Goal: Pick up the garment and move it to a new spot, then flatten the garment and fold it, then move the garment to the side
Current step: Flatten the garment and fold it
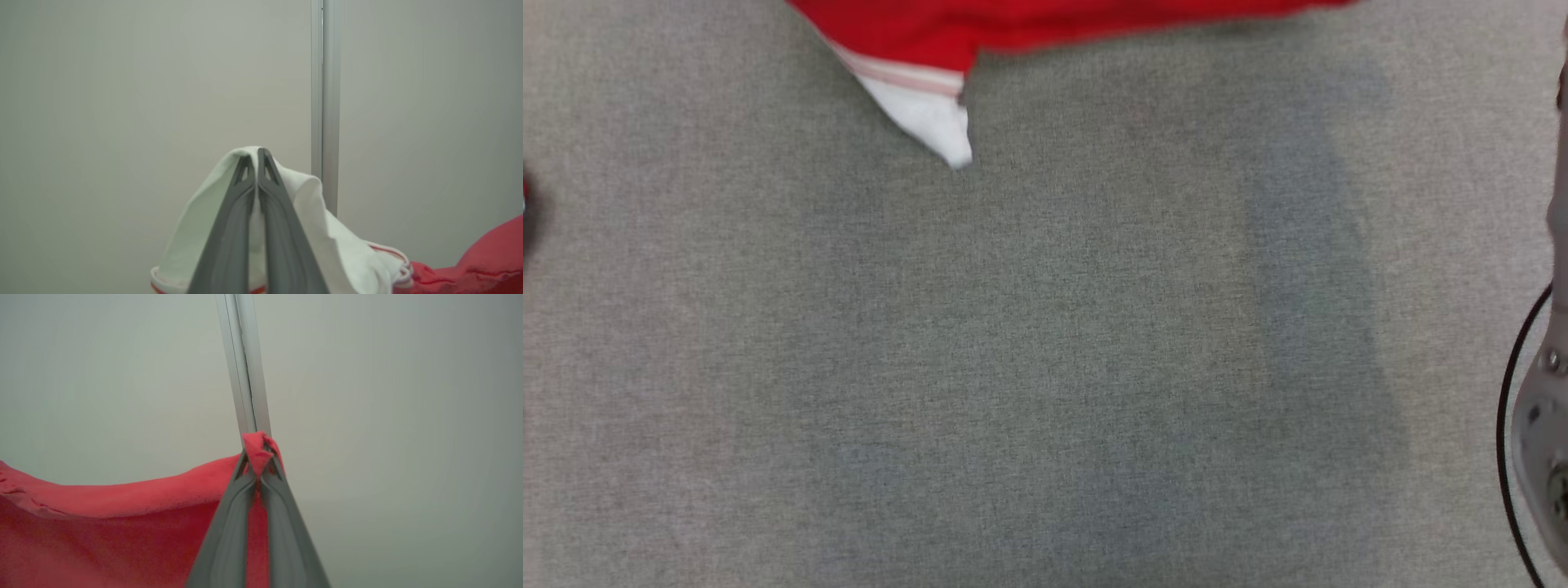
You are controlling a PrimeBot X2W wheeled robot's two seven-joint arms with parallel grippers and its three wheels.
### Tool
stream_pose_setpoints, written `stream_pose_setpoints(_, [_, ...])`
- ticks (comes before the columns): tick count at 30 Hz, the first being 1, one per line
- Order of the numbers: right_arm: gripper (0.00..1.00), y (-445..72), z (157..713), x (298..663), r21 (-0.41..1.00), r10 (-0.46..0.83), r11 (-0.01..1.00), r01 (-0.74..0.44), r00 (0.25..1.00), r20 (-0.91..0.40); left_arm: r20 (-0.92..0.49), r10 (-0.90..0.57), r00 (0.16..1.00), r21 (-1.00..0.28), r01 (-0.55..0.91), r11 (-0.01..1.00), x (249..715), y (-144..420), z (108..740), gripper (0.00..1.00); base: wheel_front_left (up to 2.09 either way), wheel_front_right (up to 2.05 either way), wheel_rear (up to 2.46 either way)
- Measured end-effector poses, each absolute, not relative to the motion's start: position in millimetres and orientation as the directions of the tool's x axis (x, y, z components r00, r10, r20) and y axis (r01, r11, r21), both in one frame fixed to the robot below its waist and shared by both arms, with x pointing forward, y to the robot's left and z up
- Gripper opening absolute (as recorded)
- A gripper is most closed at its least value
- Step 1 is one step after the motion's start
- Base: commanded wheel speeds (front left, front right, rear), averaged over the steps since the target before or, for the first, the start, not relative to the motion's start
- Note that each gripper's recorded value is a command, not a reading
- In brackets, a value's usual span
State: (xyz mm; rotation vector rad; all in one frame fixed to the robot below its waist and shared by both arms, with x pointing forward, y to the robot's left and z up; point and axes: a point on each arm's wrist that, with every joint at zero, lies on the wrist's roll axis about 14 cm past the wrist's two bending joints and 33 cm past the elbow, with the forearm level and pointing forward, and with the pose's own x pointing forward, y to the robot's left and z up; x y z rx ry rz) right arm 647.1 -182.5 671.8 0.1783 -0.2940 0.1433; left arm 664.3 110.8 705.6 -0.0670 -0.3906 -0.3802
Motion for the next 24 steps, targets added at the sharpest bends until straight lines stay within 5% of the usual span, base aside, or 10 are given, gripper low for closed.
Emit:
stream_pose_setpoints(13, [0.0,-190.8,731.2,689.8,0.212,0.061,0.966,-0.151,0.924,0.377,0.507,-0.325,0.799,0.066,0.34,0.938,689.9,110.6,775.8,0.0,0.0,0.0,0.0])
stream_pose_setpoints(24, [0.0,-167.7,599.0,705.5,0.288,0.093,0.948,-0.135,0.984,0.154,0.292,-0.336,0.896,-0.059,0.368,0.928,699.9,110.0,631.3,0.0,0.0,0.0,0.0])
